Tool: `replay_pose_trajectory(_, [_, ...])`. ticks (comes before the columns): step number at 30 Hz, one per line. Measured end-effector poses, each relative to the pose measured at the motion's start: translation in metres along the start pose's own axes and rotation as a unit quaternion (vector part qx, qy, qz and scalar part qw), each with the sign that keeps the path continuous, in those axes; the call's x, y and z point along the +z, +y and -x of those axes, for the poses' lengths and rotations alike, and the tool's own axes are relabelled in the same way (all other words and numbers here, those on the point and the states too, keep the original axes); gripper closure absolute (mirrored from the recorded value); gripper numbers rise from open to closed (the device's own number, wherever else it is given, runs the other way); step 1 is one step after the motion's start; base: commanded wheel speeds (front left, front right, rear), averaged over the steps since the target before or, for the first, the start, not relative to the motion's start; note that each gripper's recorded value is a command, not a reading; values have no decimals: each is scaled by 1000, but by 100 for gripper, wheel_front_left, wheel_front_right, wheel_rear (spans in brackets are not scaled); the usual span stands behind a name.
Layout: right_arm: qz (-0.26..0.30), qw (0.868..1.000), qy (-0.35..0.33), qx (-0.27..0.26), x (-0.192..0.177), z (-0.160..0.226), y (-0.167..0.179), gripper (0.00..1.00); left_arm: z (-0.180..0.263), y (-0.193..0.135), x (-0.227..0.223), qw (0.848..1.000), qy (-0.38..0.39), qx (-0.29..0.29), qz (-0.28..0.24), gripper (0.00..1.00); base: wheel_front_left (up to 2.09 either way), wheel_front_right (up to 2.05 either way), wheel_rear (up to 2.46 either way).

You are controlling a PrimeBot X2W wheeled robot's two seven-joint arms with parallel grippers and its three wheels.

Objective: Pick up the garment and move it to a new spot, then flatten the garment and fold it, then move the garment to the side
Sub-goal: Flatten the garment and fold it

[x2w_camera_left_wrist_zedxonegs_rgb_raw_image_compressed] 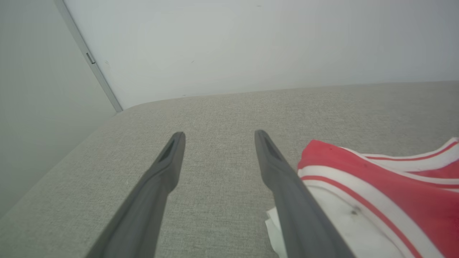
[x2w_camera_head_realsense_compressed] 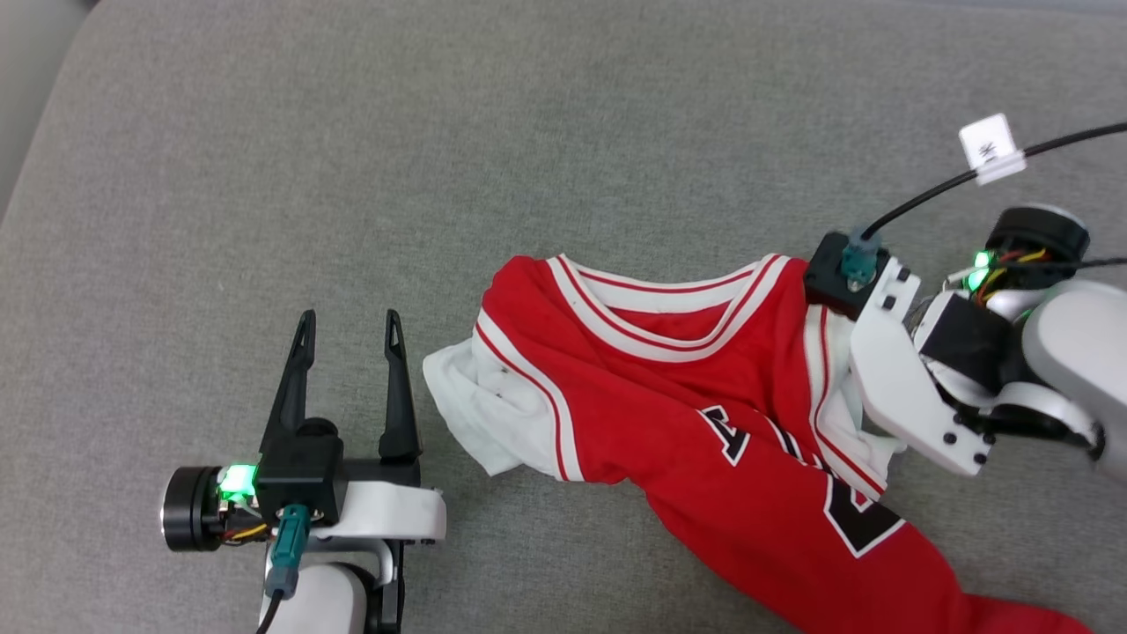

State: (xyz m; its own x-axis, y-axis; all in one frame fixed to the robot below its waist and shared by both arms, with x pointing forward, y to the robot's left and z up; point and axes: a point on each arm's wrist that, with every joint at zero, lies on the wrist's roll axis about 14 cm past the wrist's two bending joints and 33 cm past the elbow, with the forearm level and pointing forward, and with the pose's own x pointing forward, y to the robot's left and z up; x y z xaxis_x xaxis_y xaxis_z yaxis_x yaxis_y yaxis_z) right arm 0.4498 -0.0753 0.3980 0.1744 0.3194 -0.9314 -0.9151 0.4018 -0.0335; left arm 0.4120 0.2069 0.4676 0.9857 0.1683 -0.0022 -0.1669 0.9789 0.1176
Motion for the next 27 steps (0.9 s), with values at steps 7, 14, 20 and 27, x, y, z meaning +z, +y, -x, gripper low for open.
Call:
replay_pose_trajectory(7, [-19, 996, -55, -75, -6, 57, -33, 100, 13, -2, 8, 1000, -8, -4, 4, 0, 0, 0, 0])
replay_pose_trajectory(14, [-121, 983, -7, -139, -95, 93, -69, 100, 14, -17, 12, 999, -14, -29, 10, 0, 0, 0, 0])
replay_pose_trajectory(20, [-249, 954, 77, -145, -205, 80, -68, 100, 6, -22, 5, 999, -9, -42, 3, 0, 0, 0, 0])
replay_pose_trajectory(27, [-301, 942, 74, -128, -231, 54, -48, 100, 3, -25, 3, 999, -6, -48, 1, 0, 0, 0, 0])
